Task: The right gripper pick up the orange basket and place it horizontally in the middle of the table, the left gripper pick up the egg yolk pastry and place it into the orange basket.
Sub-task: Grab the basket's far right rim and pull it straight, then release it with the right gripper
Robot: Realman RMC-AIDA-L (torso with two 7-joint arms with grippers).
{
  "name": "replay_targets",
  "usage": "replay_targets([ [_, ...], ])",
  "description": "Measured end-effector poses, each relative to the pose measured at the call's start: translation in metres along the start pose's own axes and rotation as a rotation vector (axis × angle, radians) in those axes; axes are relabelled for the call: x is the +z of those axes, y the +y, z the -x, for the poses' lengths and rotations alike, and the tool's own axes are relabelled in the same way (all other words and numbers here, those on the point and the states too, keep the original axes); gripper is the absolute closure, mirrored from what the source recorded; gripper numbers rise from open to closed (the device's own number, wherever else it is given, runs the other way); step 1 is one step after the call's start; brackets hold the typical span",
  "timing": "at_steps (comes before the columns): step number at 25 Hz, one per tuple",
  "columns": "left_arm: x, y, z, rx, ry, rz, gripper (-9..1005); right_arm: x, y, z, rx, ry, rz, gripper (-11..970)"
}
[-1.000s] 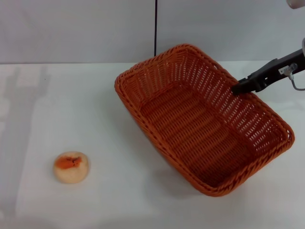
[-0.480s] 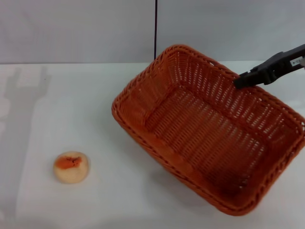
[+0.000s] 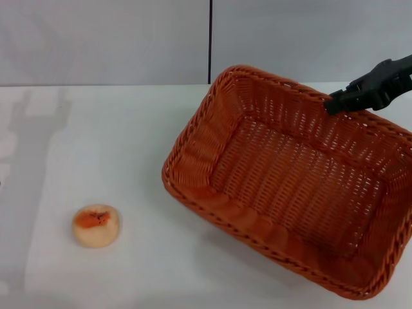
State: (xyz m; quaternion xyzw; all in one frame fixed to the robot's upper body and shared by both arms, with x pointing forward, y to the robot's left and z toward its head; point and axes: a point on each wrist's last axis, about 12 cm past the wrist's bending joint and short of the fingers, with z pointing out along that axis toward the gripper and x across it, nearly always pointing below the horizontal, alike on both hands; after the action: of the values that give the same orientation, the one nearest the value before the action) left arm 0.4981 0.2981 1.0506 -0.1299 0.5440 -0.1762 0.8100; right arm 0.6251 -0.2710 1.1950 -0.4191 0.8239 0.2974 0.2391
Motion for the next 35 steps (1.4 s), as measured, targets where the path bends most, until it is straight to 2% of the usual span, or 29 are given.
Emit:
replay_targets([
  [4, 0.000, -0.001, 0.000, -0.003, -0.001, -0.002, 211, 0.001, 0.004, 0.005, -0.078, -0.010, 0.036, 797],
  [15, 0.002, -0.005, -0.001, -0.017, -0.002, -0.013, 211, 0.023, 0.015, 0.020, -0.268, 0.006, 0.154, 799],
  [22, 0.002, -0.005, -0.001, -0.019, -0.002, -0.013, 211, 0.029, 0.024, 0.027, -0.356, 0.025, 0.205, 782],
  [35, -0.001, -0.006, -0.002, -0.041, 0.003, -0.020, 212, 0.046, 0.033, 0.029, -0.422, 0.088, 0.232, 749],
])
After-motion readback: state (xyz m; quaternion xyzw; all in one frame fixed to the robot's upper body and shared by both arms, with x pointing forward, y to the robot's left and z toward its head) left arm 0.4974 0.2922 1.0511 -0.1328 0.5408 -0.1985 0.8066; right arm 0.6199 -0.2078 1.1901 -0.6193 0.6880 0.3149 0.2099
